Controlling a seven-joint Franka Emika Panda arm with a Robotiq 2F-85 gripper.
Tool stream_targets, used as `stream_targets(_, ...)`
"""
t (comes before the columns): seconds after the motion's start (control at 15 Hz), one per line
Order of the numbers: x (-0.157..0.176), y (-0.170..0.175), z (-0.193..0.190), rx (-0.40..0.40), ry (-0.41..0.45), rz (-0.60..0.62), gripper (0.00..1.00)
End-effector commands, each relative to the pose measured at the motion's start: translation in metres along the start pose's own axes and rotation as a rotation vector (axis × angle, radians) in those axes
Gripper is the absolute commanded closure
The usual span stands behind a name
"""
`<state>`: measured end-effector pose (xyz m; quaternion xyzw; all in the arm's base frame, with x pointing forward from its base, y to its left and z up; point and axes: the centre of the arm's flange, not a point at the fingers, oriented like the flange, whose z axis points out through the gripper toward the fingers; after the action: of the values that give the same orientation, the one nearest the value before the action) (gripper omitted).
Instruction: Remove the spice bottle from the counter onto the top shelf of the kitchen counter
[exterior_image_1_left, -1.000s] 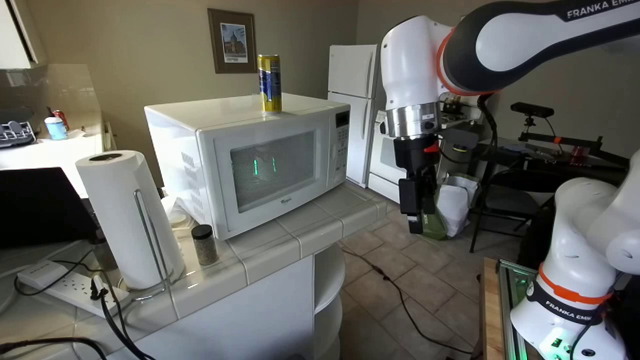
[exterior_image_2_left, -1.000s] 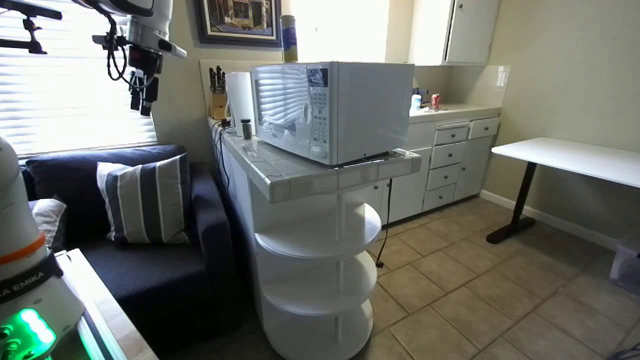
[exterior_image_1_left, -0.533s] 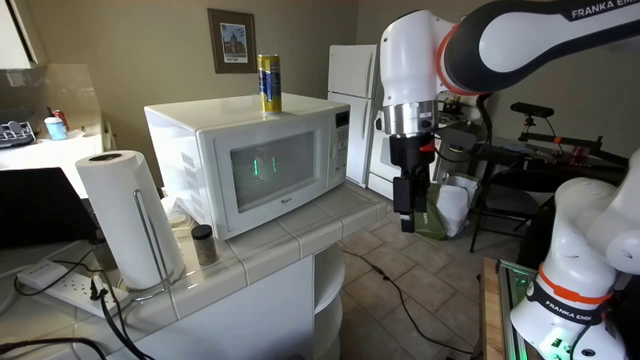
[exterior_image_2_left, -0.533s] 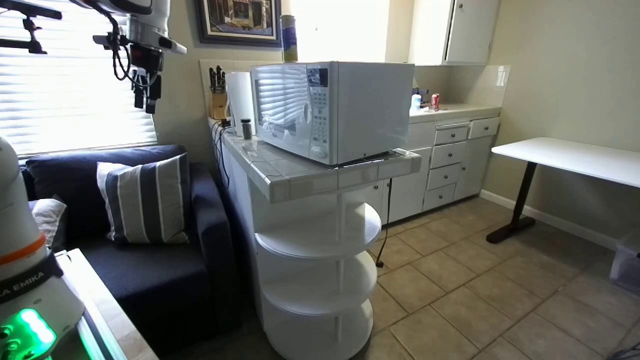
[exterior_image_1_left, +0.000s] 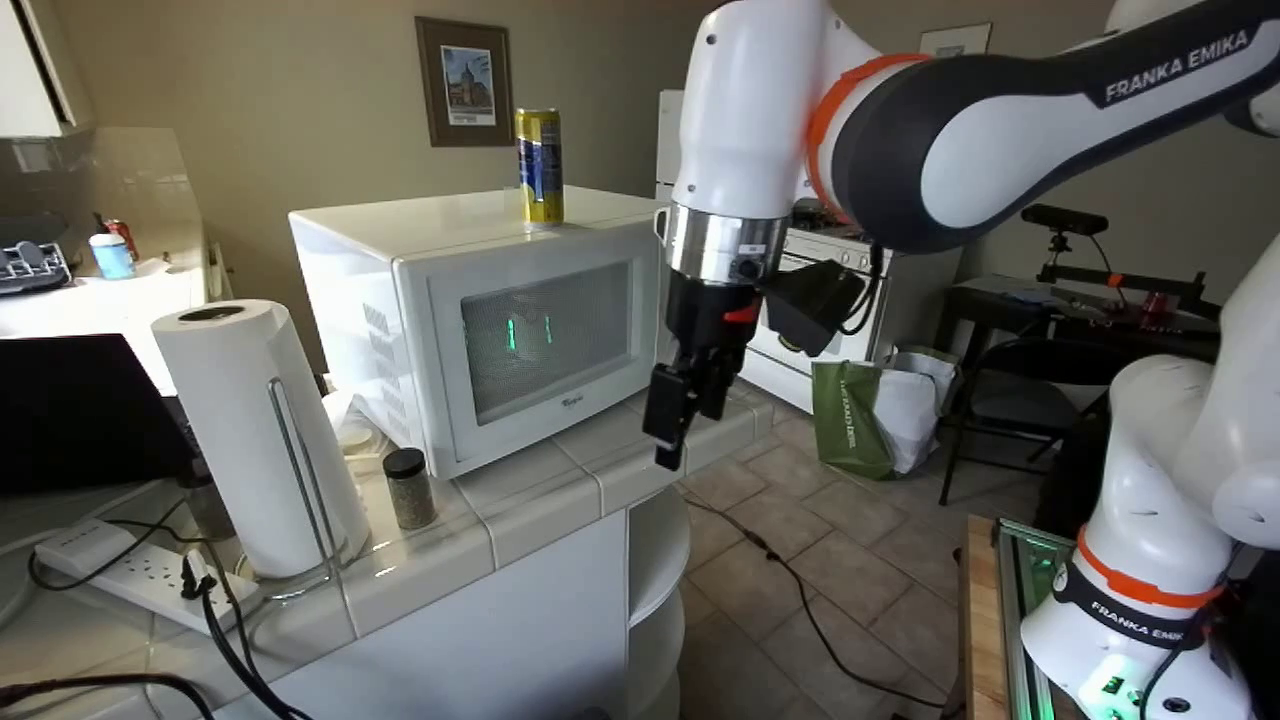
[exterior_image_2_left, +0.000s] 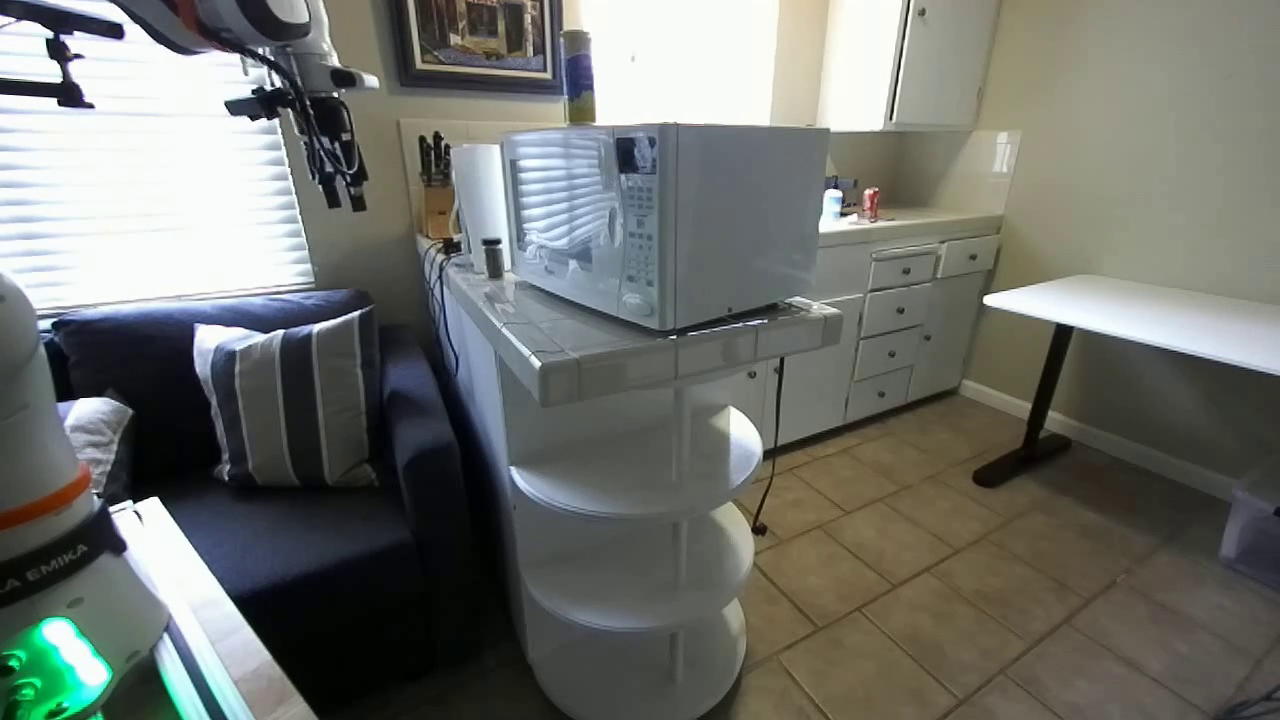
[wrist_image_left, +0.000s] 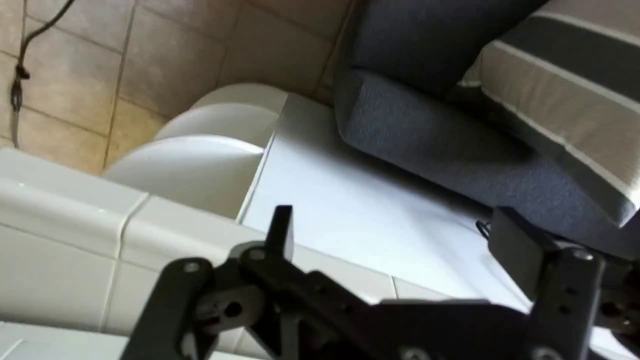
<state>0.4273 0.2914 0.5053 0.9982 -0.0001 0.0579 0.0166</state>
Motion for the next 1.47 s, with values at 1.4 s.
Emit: stream_targets(1.4, 0.178, -0.091, 0.108, 0.002, 0.275, 0.263, 0.0)
